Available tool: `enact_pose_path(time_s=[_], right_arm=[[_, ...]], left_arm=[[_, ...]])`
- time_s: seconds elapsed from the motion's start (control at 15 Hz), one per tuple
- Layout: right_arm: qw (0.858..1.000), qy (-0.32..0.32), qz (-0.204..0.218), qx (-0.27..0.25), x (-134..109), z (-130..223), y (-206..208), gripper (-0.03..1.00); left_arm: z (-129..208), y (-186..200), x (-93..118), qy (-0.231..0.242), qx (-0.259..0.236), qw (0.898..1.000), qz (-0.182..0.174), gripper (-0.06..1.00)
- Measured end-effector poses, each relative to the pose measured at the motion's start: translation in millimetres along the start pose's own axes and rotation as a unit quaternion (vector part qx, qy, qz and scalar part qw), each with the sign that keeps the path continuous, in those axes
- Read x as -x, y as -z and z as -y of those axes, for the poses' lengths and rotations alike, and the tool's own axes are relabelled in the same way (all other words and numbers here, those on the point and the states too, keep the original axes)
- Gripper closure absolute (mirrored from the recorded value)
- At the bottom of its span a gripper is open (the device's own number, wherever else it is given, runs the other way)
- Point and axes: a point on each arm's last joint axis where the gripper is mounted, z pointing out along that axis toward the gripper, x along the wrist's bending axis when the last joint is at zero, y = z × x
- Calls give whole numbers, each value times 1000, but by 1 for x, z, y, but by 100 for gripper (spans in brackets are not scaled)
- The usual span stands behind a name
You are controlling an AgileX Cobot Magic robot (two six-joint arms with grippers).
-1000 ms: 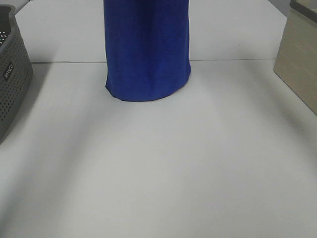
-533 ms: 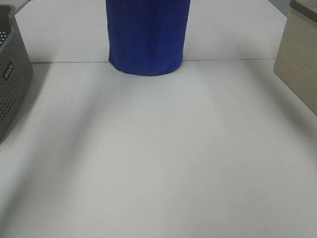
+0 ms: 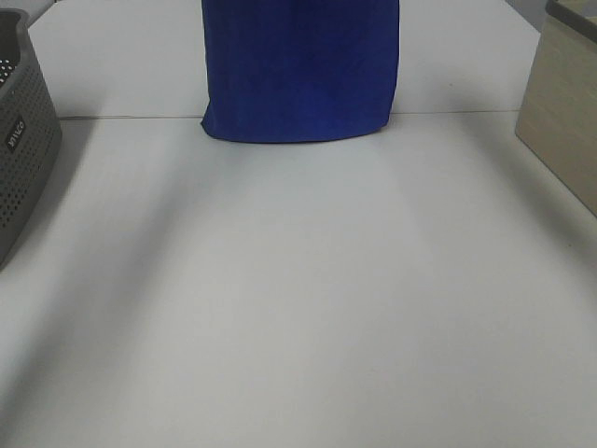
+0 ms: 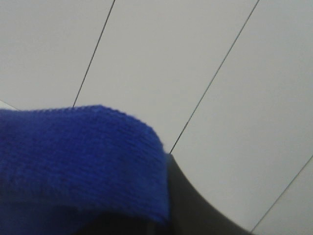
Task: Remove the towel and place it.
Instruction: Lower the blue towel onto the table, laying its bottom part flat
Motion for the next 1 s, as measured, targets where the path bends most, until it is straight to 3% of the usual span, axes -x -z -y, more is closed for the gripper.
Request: enact_pose_path(time_s=[0.2, 0.4, 0.53, 0.6, 0.67, 0.73, 0.93, 1.0], right_arm=[[1000, 0, 0, -27, 0, 5, 0, 95], [997, -23, -8, -72, -1, 12, 2, 95], [991, -60, -25, -116, -4, 18, 5, 95], [985, -81, -40, -144, -7, 20, 8, 95], [973, -101, -67, -196, -11, 24, 16, 95], [964, -106, -85, -228, -14, 28, 20, 95], [937, -103, -135, -307, -23, 38, 31, 95], [933, -104, -141, -315, -23, 38, 34, 95]], left_arm=[[4, 0, 0, 10, -21, 1000, 1, 94], [11, 1, -1, 60, -80, 995, 0, 94], [7, 4, -5, 100, -165, 981, -7, 94], [-1, 6, -3, 125, -213, 969, -5, 94], [-17, 16, 9, 152, -323, 933, 38, 94], [-22, 23, 18, 155, -373, 911, 83, 94], [-25, 42, 32, 171, -461, 852, 178, 94], [-26, 45, 32, 173, -472, 844, 187, 94]])
